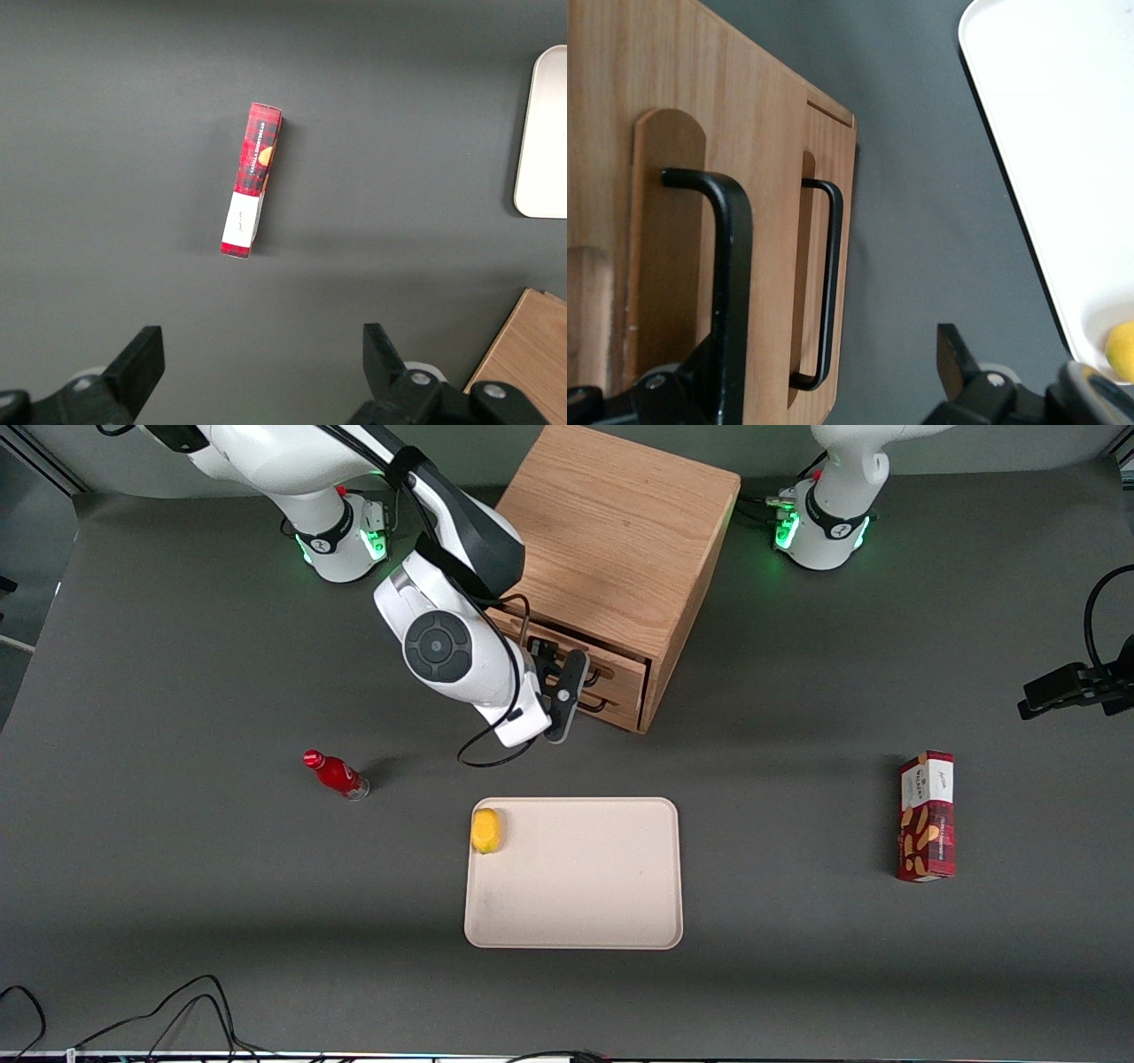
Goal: Open upper drawer
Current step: 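Pull the upper drawer handle outward with the right gripper, then keep pulling the upper drawer further out with the right gripper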
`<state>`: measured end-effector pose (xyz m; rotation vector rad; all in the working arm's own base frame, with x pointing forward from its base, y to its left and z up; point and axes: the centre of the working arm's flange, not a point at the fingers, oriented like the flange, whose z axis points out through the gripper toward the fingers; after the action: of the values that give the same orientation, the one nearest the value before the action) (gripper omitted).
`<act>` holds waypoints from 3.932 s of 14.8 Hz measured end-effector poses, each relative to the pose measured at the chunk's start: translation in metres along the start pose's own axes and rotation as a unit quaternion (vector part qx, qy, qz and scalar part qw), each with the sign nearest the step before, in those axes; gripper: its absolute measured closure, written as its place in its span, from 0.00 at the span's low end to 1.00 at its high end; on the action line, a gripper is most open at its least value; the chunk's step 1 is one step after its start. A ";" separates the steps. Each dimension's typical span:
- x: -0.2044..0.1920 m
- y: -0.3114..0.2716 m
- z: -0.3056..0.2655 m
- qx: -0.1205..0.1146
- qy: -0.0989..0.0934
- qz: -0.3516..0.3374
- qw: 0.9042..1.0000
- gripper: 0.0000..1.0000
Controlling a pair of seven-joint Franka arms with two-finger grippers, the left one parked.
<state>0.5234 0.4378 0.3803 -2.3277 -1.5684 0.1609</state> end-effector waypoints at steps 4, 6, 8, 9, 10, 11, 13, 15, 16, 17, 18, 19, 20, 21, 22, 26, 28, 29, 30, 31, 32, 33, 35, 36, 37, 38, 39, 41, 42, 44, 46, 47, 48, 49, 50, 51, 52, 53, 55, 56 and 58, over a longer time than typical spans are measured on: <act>0.000 0.005 -0.004 -0.003 0.004 0.001 1.000 0.00; 0.000 0.008 -0.006 -0.004 0.006 0.000 1.000 0.00; -0.002 0.014 -0.008 -0.004 0.008 0.002 1.000 0.00; -0.004 0.018 -0.009 -0.004 0.009 0.000 1.000 0.00; -0.005 0.021 -0.010 -0.005 0.010 -0.002 1.000 0.00; -0.006 0.024 -0.011 -0.005 0.011 -0.002 1.000 0.00; -0.008 0.029 -0.012 -0.005 0.013 -0.002 1.000 0.00; -0.008 0.032 -0.014 -0.006 0.016 -0.005 1.000 0.00; -0.007 0.033 -0.016 -0.007 0.017 -0.005 1.000 0.00; -0.007 0.034 -0.018 -0.009 0.019 -0.005 1.000 0.00; -0.007 0.035 -0.021 -0.010 0.020 -0.005 1.000 0.00; -0.008 0.039 -0.023 -0.013 0.021 -0.005 1.000 0.00; -0.009 0.043 -0.025 -0.014 0.021 -0.005 1.000 0.00; -0.010 0.046 -0.026 -0.013 0.020 -0.006 1.000 0.00; -0.011 0.050 -0.026 -0.012 0.018 -0.006 1.000 0.00; -0.015 0.062 -0.027 -0.018 0.016 -0.007 1.000 0.00; -0.015 0.066 -0.030 -0.016 0.015 -0.006 1.000 0.00; -0.015 0.069 -0.032 -0.015 0.016 -0.005 1.000 0.00; -0.016 0.071 -0.033 -0.014 0.015 -0.005 1.000 0.00; -0.016 0.073 -0.035 -0.012 0.015 -0.005 1.000 0.00; -0.016 0.075 -0.036 -0.011 0.014 -0.006 1.000 0.00; -0.015 0.076 -0.036 -0.010 0.014 -0.007 1.000 0.00; -0.014 0.079 -0.035 -0.010 0.015 -0.007 1.000 0.00; -0.013 0.081 -0.036 -0.011 0.015 -0.007 1.000 0.00; -0.013 0.083 -0.036 -0.011 0.017 -0.007 1.000 0.00; -0.013 0.086 -0.036 -0.012 0.017 -0.006 1.000 0.00; -0.013 0.088 -0.036 -0.012 0.018 -0.006 1.000 0.00; -0.013 0.091 -0.037 -0.015 0.017 -0.011 1.000 0.00; -0.013 0.092 -0.038 -0.017 0.018 -0.013 1.000 0.00; -0.012 0.094 -0.038 -0.018 0.018 -0.015 1.000 0.00; -0.012 0.096 -0.038 -0.018 0.019 -0.017 1.000 0.00; -0.012 0.098 -0.038 -0.020 0.018 -0.017 0.999 0.00; -0.013 0.100 -0.039 -0.022 0.019 -0.016 0.999 0.00; -0.013 0.103 -0.040 -0.024 0.020 -0.016 0.999 0.00; -0.014 0.106 -0.041 -0.025 0.021 -0.015 0.999 0.00; -0.014 0.108 -0.041 -0.026 0.021 -0.015 0.999 0.00; -0.014 0.110 -0.042 -0.026 0.022 -0.017 0.999 0.00; -0.014 0.111 -0.041 -0.025 0.021 -0.018 0.999 0.00; -0.014 0.114 -0.041 -0.025 0.021 -0.019 0.999 0.00; -0.015 0.116 -0.041 -0.027 0.021 -0.020 0.999 0.00; -0.018 0.122 -0.043 -0.030 0.021 -0.021 0.999 0.00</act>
<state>0.6355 0.3708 0.3788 -2.3261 -1.6216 0.0562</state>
